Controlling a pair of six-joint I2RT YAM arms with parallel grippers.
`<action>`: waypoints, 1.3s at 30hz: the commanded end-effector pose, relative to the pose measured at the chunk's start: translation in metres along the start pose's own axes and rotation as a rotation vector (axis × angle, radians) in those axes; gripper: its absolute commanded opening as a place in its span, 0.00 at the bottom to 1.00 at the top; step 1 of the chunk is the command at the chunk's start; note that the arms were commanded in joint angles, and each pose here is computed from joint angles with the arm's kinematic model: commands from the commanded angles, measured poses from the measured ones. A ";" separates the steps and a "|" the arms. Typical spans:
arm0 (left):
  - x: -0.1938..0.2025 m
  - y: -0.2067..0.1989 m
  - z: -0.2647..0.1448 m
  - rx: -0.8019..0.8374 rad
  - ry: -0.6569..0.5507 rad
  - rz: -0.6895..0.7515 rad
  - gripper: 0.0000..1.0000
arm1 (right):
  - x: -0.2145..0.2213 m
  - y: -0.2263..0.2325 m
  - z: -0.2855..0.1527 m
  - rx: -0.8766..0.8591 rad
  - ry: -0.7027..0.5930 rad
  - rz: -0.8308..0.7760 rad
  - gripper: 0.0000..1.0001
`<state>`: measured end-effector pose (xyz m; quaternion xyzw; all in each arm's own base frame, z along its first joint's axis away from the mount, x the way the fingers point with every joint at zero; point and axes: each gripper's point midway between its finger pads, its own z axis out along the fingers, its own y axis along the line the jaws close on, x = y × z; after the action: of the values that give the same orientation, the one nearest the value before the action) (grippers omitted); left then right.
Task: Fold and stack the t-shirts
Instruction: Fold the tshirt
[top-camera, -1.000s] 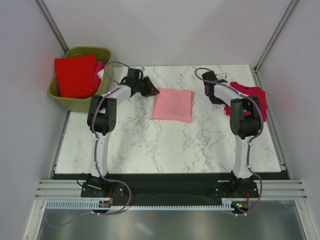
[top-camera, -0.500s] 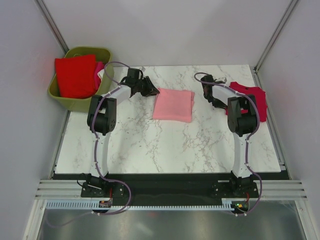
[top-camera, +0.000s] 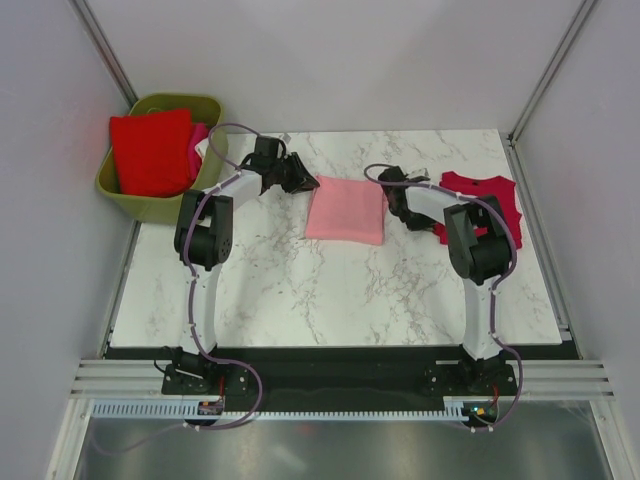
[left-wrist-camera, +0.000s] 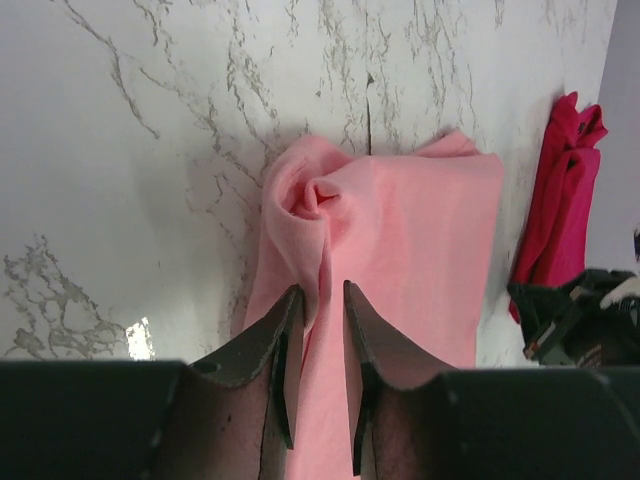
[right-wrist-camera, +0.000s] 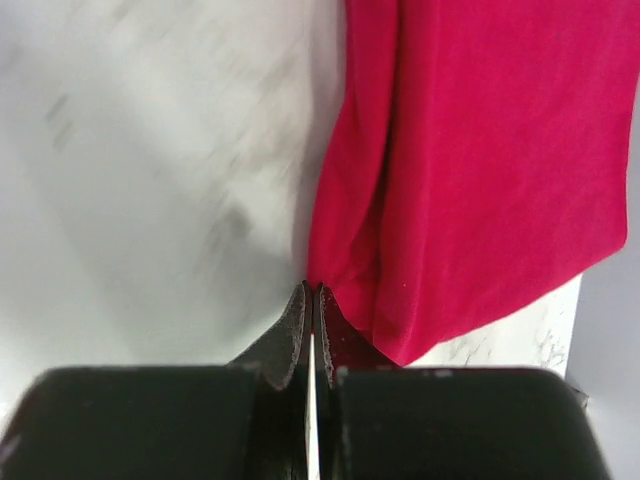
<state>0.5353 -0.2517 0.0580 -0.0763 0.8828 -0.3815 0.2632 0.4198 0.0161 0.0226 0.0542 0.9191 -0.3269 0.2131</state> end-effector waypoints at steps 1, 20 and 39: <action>-0.008 -0.007 -0.007 0.010 -0.023 0.014 0.29 | 0.003 0.017 -0.044 -0.138 -0.062 0.010 0.00; -0.008 -0.001 -0.013 -0.027 -0.038 0.033 0.35 | -0.067 0.042 -0.146 -0.662 -0.266 0.215 0.68; -0.021 -0.004 -0.006 -0.017 -0.075 0.046 0.64 | -0.119 0.132 -0.073 -1.056 -0.117 0.494 0.72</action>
<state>0.5338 -0.2436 0.0439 -0.0885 0.8901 -0.3585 0.2672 0.5189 0.1588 0.0441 0.1327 0.9151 0.2096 0.3179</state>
